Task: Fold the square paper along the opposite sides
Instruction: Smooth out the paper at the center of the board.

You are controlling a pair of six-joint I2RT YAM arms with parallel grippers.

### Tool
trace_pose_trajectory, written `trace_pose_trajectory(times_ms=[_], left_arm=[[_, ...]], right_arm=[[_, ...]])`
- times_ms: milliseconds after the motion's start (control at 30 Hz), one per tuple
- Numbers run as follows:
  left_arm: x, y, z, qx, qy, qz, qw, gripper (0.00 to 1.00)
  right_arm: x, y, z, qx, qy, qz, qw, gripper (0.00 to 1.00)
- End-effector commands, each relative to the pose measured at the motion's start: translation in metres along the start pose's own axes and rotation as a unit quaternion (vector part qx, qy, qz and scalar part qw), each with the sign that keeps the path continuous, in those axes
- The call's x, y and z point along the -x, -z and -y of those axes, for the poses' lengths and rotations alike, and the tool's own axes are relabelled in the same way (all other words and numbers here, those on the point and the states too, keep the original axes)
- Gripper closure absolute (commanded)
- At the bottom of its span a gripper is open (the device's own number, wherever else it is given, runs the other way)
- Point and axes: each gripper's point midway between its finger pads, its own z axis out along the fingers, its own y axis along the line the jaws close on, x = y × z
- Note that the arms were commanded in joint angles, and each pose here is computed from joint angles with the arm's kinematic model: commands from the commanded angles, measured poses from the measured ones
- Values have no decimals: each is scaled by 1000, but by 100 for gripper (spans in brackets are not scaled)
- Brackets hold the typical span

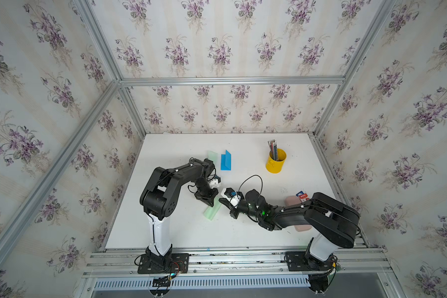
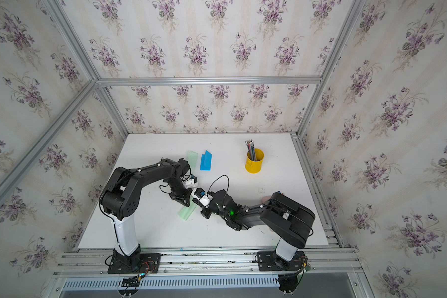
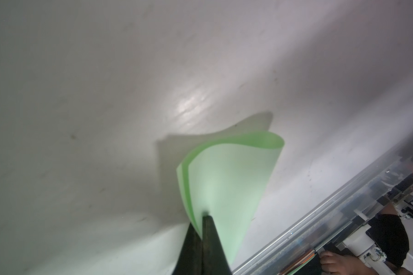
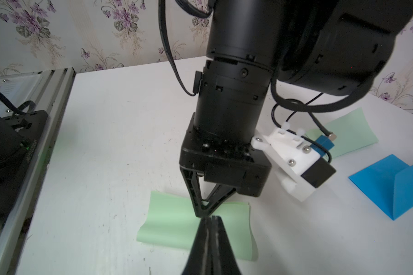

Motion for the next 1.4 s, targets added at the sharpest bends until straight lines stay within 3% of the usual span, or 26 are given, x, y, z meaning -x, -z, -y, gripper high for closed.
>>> trace_pose_trajectory(times_ms=[0,367,800,1367], left_arm=[[-1,-2,-4,11,-9,-4,1000,100],[0,3,8,-21,-10,18,1000,100],[0,-2,6,-26,-3,11,1000,100],[-6,-1,-15,-1,43,6,999,100]], right_arm=[[-4,-12,-4,15,7,-9,1000,100],[-43,-33,-14,46,-1,-57,997,100],[-64,-48,-13,39,16,-85,995,100],[-107,-38,-14,1,40,-158,987,100]])
